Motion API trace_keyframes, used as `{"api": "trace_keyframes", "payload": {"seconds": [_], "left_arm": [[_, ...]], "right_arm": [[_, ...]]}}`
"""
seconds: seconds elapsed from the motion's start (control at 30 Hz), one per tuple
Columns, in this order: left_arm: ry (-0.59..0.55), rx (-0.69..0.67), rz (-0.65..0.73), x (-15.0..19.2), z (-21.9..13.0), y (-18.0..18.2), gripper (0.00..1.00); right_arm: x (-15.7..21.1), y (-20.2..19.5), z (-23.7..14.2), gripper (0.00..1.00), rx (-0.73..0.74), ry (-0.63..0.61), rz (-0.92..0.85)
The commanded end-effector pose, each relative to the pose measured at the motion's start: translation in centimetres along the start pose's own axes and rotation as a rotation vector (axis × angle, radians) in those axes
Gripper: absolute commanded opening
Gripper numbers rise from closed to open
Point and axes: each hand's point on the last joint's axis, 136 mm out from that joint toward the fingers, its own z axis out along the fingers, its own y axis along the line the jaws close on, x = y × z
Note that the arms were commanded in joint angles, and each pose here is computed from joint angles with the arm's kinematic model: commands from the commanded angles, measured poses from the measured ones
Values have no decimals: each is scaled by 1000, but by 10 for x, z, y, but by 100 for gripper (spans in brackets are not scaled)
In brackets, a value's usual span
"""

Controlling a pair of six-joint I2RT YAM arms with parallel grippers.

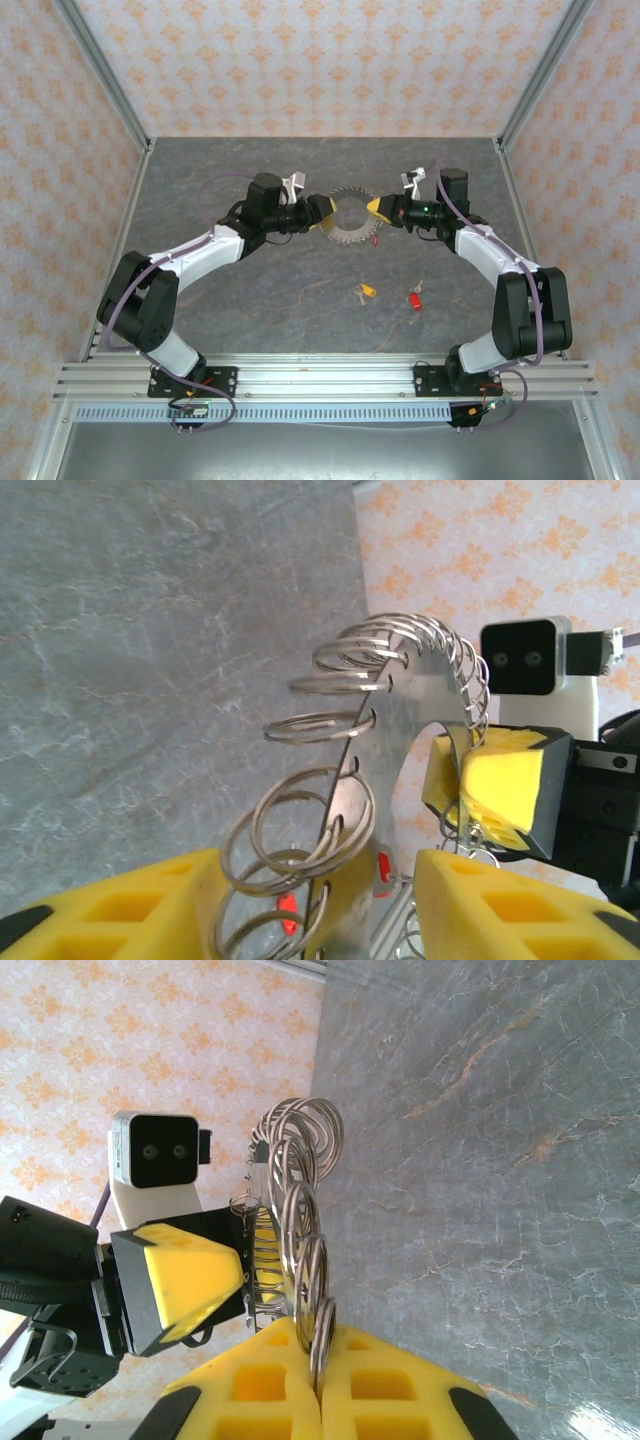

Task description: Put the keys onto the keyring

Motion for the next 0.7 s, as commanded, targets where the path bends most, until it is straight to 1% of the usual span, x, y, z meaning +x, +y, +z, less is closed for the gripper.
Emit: {"api": "trace_keyframes", "payload": {"seconds": [0.0, 0.13, 0.2, 0.27, 0.3, 0.37, 0.47, 0.5, 0.53, 0.57, 0.67], "left_arm": [[-1, 77, 41, -5, 0, -26, 43], [-9, 93, 56, -5, -3, -32, 33], [-24, 109, 62, -7, -5, -36, 25], [-36, 125, 67, -9, -8, -40, 23], [-41, 132, 72, -10, -9, -43, 19], [-50, 144, 80, -11, -12, -48, 15], [-60, 158, 91, -12, -16, -54, 7], [-63, 162, 93, -13, -17, -56, 2], [-68, 164, 95, -14, -18, -58, 0], [-70, 167, 98, -14, -19, -60, 0], [-90, 172, 106, -16, -24, -64, 0]], "right_arm": [[-10, 38, -6, 0, -82, -16, -107], [-10, 38, -6, 0, -84, -9, -115], [-8, 38, -5, 0, -86, 0, -115], [-8, 38, -5, 1, -87, 6, -120], [-7, 37, -5, 1, -84, 8, -121], [-7, 39, -5, 2, -87, 11, -126], [-8, 40, -6, 4, -84, 10, -134], [-8, 41, -6, 4, -85, 10, -137], [-9, 42, -6, 6, -83, 8, -137], [-10, 43, -7, 8, -82, 3, -140], [-11, 45, -8, 11, -75, -10, -147]]}}
